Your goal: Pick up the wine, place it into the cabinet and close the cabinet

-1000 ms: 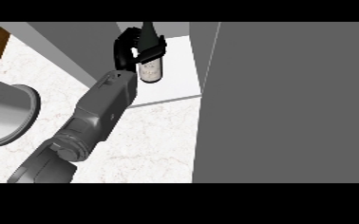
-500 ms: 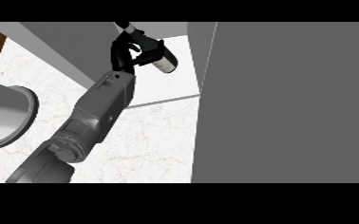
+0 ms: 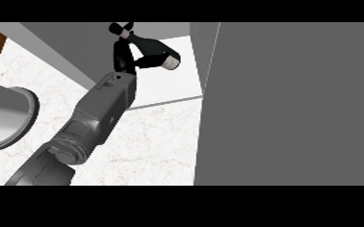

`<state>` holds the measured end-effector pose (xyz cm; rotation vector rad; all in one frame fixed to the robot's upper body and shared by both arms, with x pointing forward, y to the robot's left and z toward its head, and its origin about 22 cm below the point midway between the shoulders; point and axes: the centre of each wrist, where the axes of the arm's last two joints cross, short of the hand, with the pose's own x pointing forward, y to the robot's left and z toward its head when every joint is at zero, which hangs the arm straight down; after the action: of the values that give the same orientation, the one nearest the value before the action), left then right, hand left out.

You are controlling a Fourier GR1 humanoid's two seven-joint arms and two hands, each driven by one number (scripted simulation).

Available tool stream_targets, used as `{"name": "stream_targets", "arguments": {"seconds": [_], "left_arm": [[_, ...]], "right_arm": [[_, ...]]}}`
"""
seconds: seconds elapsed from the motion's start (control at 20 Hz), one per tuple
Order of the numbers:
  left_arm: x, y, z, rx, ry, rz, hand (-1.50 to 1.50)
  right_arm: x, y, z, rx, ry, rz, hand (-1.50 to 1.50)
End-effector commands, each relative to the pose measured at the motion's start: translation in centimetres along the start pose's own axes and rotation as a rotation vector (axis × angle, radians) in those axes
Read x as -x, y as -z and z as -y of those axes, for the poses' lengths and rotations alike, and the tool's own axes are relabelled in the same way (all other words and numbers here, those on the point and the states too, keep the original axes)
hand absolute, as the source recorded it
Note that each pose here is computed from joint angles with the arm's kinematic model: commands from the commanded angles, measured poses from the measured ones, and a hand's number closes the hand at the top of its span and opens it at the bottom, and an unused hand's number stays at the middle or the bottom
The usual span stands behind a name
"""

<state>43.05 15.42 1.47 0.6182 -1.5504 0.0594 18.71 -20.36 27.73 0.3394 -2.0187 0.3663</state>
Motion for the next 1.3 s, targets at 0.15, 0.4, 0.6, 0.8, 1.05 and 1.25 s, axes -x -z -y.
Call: {"name": "stream_targets", "arguments": {"seconds": [0.15,0.4,0.6,0.8,1.05,1.25], "left_arm": [[1.5,1.4,-2.9,-0.008,0.053,0.023,-1.5],[0.7,2.0,-3.3,0.062,0.048,0.106,-1.5],[-0.1,2.4,-3.3,0.232,-0.008,0.14,-1.5],[-1.8,1.6,-1.3,0.368,-0.292,0.233,-1.5],[-2.8,0.8,0.1,0.435,-0.512,0.291,-1.5],[-4.1,1.8,-0.6,0.516,-0.579,0.28,-1.5]], "right_arm": [[-0.1,-0.6,-0.2,-0.012,0.003,-0.001,-1.5],[-0.5,-0.3,-0.2,-0.01,0.015,0.022,-1.5],[-0.6,-0.7,-0.7,-0.011,0.028,0.016,-1.5],[-0.7,-0.5,-0.1,0.022,0.008,-0.002,-1.5],[-1.5,-0.3,0.3,0.057,0.007,-0.027,-1.5],[-1.7,-2.1,-0.2,0.086,-0.003,-0.034,-1.5]]}}
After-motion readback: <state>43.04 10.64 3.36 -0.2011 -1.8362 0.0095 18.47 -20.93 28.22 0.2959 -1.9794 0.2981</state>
